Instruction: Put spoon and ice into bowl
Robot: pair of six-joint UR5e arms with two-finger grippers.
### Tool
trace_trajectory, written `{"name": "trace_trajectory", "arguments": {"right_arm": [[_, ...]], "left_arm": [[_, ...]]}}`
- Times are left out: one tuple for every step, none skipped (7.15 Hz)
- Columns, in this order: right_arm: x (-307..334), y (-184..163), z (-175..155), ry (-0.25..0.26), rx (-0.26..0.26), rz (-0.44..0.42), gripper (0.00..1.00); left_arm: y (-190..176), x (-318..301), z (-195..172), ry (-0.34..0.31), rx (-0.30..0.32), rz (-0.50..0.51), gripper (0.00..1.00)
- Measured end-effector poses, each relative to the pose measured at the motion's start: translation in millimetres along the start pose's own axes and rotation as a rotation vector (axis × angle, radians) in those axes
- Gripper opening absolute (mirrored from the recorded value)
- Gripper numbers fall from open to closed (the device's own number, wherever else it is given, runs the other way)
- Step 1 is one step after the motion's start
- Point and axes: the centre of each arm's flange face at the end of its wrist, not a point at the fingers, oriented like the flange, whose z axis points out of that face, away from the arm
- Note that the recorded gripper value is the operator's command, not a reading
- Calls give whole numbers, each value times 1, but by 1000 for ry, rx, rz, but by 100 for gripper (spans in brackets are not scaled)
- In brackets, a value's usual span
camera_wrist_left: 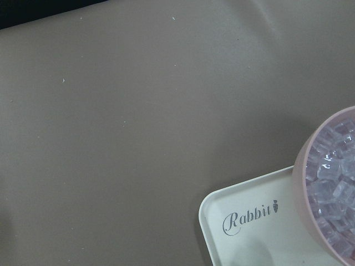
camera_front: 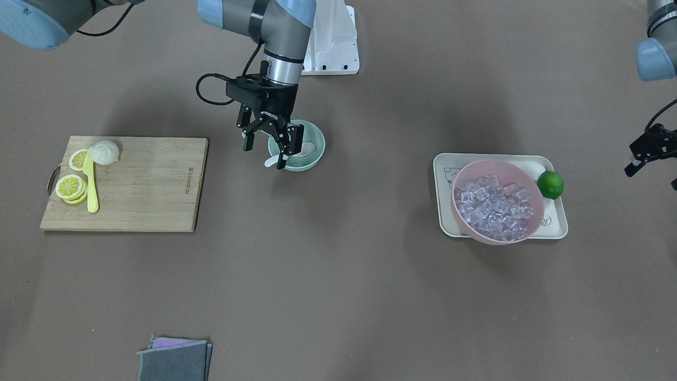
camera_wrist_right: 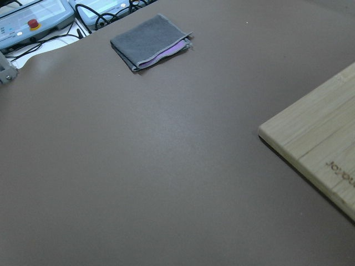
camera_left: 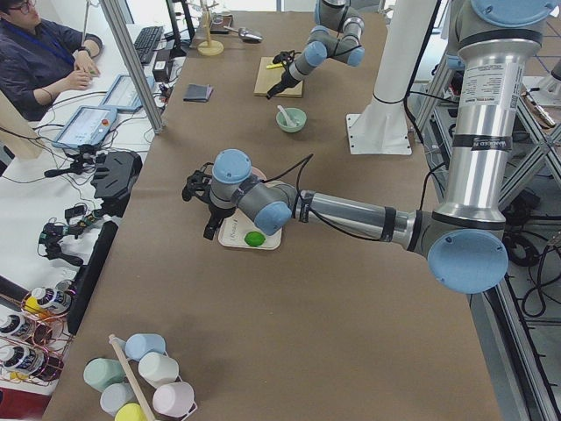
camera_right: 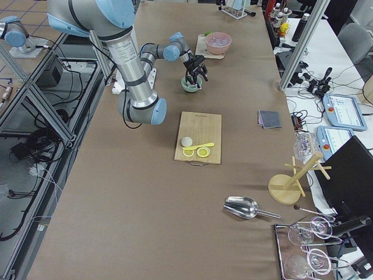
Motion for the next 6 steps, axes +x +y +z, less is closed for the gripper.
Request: {"name": "trace_trajectory", "arguments": {"right_arm": [[6,-25,-6,-7,-31,-47,100],[13,-55,-5,-1,-62,-95,100],[21,-87,-1,6,-93,-154,100],[35,-118,3,6,-136,-214,100],[54,-147,9,-1,-183,-283,100],[75,-178,17,-1,-230,-367,100]], "left_arm": [[0,-7,-4,-9,1,-13,99],[2,-23,-12,-21,-16,-16,99],[5,-46,-24,-44,-70,-30,99],[14,-76,-37,-79,-166,-104,99],[22,-101,-52,-117,-271,-220,99],[30,-115,-71,-173,-327,-290,99]]}}
